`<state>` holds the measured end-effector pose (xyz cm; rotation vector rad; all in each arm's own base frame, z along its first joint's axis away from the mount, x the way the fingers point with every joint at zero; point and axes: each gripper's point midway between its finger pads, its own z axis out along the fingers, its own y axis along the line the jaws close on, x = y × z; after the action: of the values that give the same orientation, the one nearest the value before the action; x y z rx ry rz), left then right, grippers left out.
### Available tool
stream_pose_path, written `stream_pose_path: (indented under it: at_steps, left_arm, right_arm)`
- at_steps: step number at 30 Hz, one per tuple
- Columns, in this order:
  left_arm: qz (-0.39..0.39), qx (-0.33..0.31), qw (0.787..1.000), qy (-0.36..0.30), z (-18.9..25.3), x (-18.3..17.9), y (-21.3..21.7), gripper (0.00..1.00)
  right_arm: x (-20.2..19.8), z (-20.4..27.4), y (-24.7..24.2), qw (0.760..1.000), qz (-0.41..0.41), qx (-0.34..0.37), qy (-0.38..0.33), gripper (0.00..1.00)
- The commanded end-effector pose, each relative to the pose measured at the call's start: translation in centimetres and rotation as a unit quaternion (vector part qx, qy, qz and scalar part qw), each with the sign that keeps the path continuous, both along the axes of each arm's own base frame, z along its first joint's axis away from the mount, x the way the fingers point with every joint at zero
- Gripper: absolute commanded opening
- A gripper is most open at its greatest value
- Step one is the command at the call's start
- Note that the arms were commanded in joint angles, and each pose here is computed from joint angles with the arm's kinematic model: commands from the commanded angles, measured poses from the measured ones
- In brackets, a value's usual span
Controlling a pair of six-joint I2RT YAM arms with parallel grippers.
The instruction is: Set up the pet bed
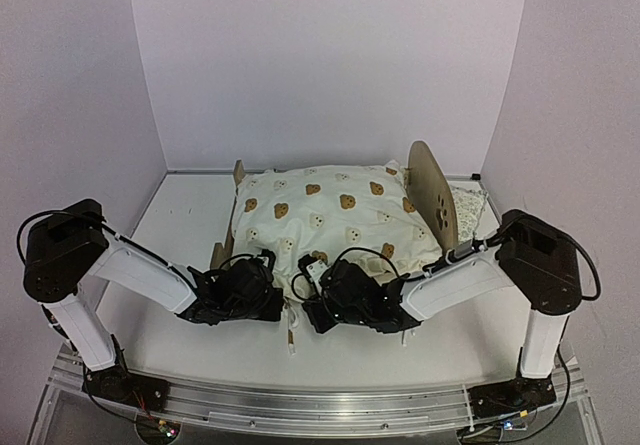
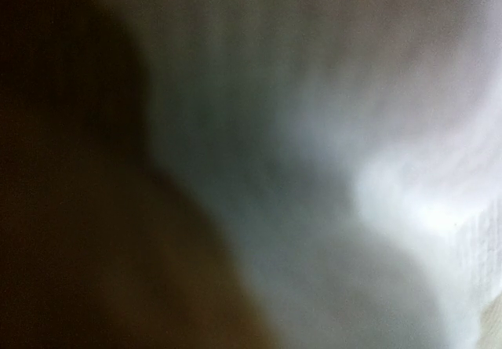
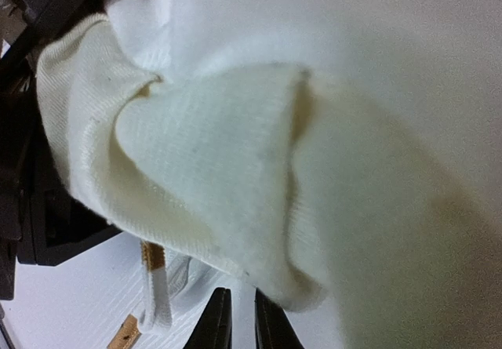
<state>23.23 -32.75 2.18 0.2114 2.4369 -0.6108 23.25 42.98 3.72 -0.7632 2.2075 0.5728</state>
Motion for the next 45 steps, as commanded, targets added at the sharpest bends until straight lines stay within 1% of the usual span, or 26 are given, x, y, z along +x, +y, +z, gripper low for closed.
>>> stream_pose_path:
  at_steps: [1,8,12,21,26,28,33,40,42,45]
  left_arm:
    - [-0.012,-0.004,1.000,-0.006,0.0,0.1,-0.3,0.00]
    - [-0.017,-0.008,1.000,-0.007,0.1,0.0,-0.4,0.00]
    - [-0.019,-0.007,1.000,-0.005,0.0,-0.1,-0.4,0.00]
    - [-0.022,-0.011,1.000,-0.001,-0.1,-0.2,-0.7,0.00]
    - [-0.023,-0.014,1.000,0.001,0.0,-0.2,-0.8,0.00]
    - [-0.024,-0.016,1.000,0.002,0.0,-0.3,-0.8,0.00]
    - [-0.025,-0.018,1.000,0.004,-0.1,-0.5,-0.7,0.00]
    - [-0.034,-0.025,0.999,0.007,-0.1,-0.7,-1.0,0.00]
    - [-0.036,-0.025,0.999,0.007,-0.1,-0.8,-1.0,0.00]
    - [-0.039,-0.024,0.999,0.007,-0.2,-0.9,-0.9,0.00]
  right_arm:
    - [0.2,1.2,2.3,1.000,0.018,0.026,0.000,0.12]
    - [0.2,0.5,3.4,0.999,0.023,0.030,0.012,0.12]
    - [0.8,0.1,3.7,1.000,0.017,0.024,0.003,0.13]
    - [1.3,-0.2,4.5,1.000,0.014,0.025,-0.001,0.21]
    - [1.6,-0.1,4.4,1.000,0.007,0.026,-0.006,0.29]
    - [1.9,-0.2,4.5,1.000,0.001,0.025,-0.010,0.31]
    - [2.7,-1.0,4.4,0.999,-0.019,0.019,-0.024,0.31]
    - [3.0,-1.6,5.0,0.999,-0.017,0.030,-0.031,0.31]
    - [3.0,-1.8,5.1,0.999,-0.015,0.032,-0.031,0.28]
    - [2.9,-1.8,5.2,0.999,-0.010,0.039,-0.032,0.21]
